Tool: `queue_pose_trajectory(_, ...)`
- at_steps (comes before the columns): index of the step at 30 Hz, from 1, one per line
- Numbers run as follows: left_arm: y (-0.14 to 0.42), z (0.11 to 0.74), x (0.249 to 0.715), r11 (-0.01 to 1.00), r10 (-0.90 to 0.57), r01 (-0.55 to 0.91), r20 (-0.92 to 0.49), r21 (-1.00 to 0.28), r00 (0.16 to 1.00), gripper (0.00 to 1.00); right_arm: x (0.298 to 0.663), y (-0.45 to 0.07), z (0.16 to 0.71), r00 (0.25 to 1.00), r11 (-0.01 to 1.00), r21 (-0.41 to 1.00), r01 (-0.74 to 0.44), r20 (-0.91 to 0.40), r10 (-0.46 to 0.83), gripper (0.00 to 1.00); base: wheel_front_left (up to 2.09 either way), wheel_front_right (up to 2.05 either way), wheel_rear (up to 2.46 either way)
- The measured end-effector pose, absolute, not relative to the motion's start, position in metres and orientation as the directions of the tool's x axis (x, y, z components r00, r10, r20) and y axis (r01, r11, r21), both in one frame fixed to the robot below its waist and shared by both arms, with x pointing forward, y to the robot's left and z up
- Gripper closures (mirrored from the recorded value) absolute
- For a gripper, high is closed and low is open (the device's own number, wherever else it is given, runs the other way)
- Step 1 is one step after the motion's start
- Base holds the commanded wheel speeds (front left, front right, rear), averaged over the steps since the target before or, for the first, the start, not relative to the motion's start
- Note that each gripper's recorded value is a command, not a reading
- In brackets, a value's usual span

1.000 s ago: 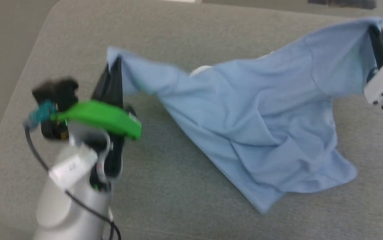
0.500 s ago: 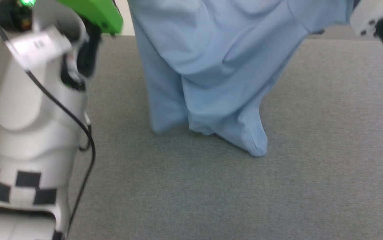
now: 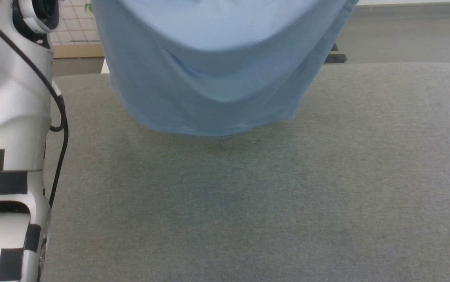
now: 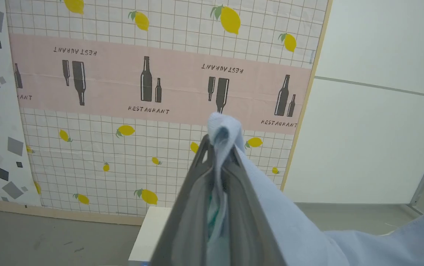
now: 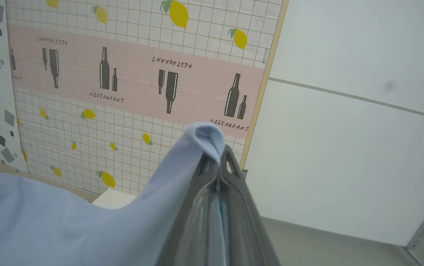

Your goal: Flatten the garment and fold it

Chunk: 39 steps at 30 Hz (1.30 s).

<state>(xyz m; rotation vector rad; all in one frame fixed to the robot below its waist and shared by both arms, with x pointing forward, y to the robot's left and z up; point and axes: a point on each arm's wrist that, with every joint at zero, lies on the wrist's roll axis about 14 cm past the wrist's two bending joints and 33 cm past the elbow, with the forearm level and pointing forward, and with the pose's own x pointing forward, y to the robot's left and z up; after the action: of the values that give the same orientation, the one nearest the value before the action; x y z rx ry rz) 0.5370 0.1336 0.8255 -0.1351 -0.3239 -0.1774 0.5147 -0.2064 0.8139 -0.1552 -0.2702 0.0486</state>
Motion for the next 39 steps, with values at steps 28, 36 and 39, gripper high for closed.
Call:
queue_pose_trajectory(28,0.098,0.798,0.669,0.917,-0.091,0.293,0.573,-0.272,0.815,1.0,0.665,-0.222,0.786,0.908,0.911,-0.388,0.138,0.417,0.039,1.0,0.0,0.0,0.0)
queue_pose_trajectory(36,0.108,0.71,0.714,0.914,-0.085,0.279,0.532,-0.295,0.843,1.0,0.719,-0.214,0.7,0.932,0.857,-0.506,0.095,0.348,0.103,1.0,0.0,0.0,0.0)
queue_pose_trajectory(39,0.116,0.671,0.728,0.916,-0.079,0.255,0.485,-0.31,0.871,1.0,0.736,-0.206,0.659,0.946,0.845,-0.533,0.05,0.297,0.132,1.0,0.0,0.0,0.0)
